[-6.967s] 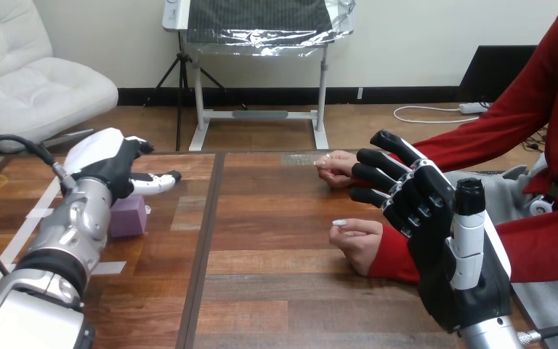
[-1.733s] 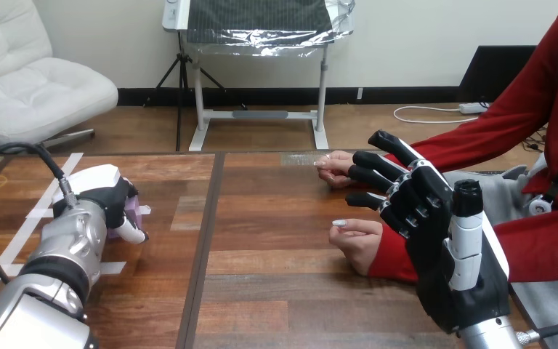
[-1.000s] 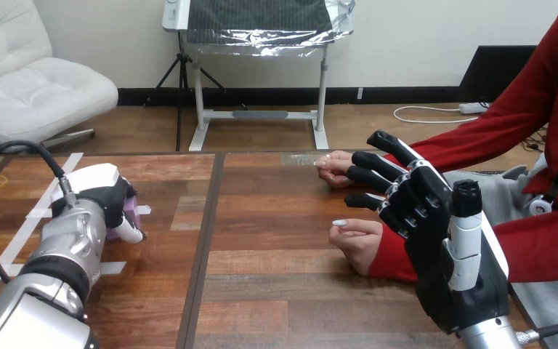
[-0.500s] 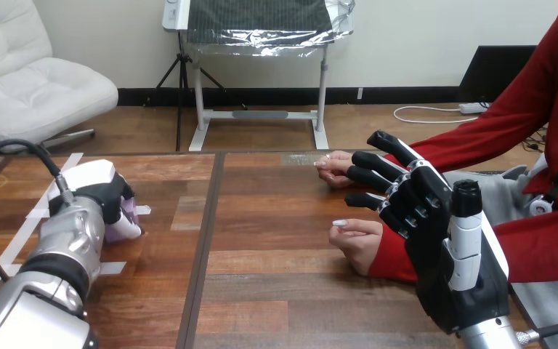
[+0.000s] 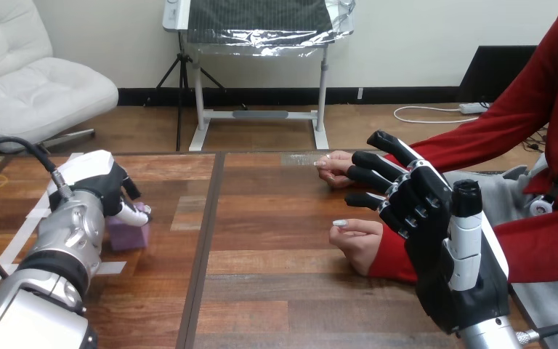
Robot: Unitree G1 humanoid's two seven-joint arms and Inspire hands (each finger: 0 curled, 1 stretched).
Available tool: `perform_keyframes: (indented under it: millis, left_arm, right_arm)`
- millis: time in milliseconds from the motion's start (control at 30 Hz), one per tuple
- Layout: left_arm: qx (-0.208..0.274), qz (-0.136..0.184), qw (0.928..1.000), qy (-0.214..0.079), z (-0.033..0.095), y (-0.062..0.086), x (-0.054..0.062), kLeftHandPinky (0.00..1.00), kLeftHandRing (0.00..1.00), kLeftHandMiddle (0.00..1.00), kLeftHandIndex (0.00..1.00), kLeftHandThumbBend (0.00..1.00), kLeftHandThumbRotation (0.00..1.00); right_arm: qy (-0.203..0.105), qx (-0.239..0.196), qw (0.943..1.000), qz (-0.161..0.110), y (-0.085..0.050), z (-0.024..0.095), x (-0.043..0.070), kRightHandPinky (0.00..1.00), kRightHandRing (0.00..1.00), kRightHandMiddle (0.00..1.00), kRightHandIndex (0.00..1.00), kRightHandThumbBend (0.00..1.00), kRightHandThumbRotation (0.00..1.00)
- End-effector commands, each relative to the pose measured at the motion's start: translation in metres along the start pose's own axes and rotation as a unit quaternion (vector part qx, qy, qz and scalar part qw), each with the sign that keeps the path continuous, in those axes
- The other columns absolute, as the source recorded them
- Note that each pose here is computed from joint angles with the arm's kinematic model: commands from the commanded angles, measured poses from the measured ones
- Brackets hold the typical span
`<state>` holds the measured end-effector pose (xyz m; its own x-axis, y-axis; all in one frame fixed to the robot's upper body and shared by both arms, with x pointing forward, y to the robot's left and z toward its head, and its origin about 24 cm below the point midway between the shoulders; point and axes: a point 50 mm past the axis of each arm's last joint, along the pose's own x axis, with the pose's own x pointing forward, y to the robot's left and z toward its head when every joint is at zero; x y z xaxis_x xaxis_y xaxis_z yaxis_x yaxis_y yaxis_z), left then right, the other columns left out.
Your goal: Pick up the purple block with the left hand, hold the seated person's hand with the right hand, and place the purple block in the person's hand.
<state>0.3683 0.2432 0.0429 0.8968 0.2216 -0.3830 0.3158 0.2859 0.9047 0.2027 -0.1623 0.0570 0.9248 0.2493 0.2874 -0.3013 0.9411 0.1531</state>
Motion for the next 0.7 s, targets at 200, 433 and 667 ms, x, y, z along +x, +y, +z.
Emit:
perform_keyframes:
  millis: [200, 433, 667]
  left_arm:
    - [-0.033, 0.045, 0.9974, -0.045, 0.0217, 0.0216, 0.0013, 0.54, 0.55, 0.56, 0.54, 0.58, 0.09]
    - [-0.043, 0.051, 0.9963, -0.054, 0.0244, 0.0242, 0.0011, 0.49, 0.5, 0.52, 0.48, 0.57, 0.07]
    - [-0.061, 0.062, 0.9941, -0.064, 0.0263, 0.0262, 0.0007, 0.48, 0.48, 0.49, 0.45, 0.58, 0.05]
  right_arm:
    - [-0.036, -0.002, 0.9992, 0.018, 0.0008, 0.0128, 0.0153, 0.71, 0.81, 0.81, 0.86, 0.81, 0.97]
    - [-0.037, -0.002, 0.9992, 0.018, 0.0008, 0.0123, 0.0156, 0.72, 0.81, 0.81, 0.86, 0.81, 0.97]
    - [-0.035, -0.002, 0.9992, 0.018, 0.0008, 0.0115, 0.0156, 0.71, 0.81, 0.81, 0.86, 0.81, 0.97]
